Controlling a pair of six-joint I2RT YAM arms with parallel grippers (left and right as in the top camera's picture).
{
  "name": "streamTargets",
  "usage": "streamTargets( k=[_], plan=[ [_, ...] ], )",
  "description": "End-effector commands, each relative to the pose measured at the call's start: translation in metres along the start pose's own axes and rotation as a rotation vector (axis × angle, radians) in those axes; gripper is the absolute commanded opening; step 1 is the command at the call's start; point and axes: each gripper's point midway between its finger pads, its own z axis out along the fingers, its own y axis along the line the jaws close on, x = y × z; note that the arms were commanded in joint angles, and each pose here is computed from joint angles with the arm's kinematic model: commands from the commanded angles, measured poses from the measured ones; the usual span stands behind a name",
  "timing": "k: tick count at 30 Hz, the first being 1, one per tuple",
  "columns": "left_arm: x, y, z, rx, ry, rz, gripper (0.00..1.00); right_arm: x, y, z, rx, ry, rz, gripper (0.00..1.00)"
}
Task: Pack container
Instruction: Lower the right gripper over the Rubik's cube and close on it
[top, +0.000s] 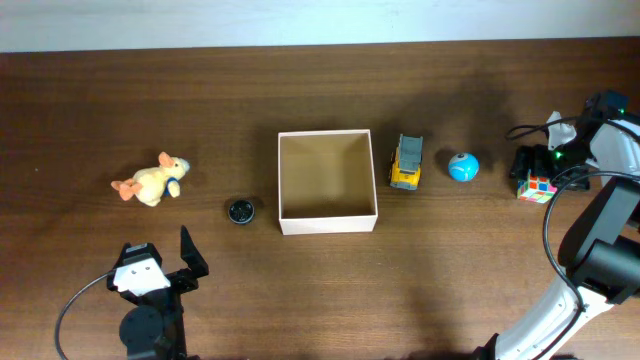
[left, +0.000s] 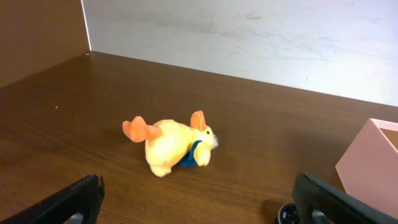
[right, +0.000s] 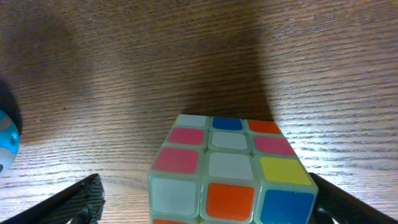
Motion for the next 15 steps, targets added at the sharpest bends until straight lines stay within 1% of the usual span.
streamTargets(
  k=[1,4,15],
  plan=[
    [0.0017,-0.0015,0.0004,0.012,-0.001,0.001,0.99,0.0029,0.0025,0.0061,-0.024,0.01,0.018,0.89],
    [0.0017,-0.0014,0.0004,0.012,-0.001,0.001,0.99,0.0028,0.0025,0.0061,-0.024,0.01,0.018,0.79],
    [0.0017,-0.0014,0.0004,0.012,-0.001,0.001,0.99,0.004,-0.0009,0.0061,-0.005,0.016,0.017,0.74]
  ],
)
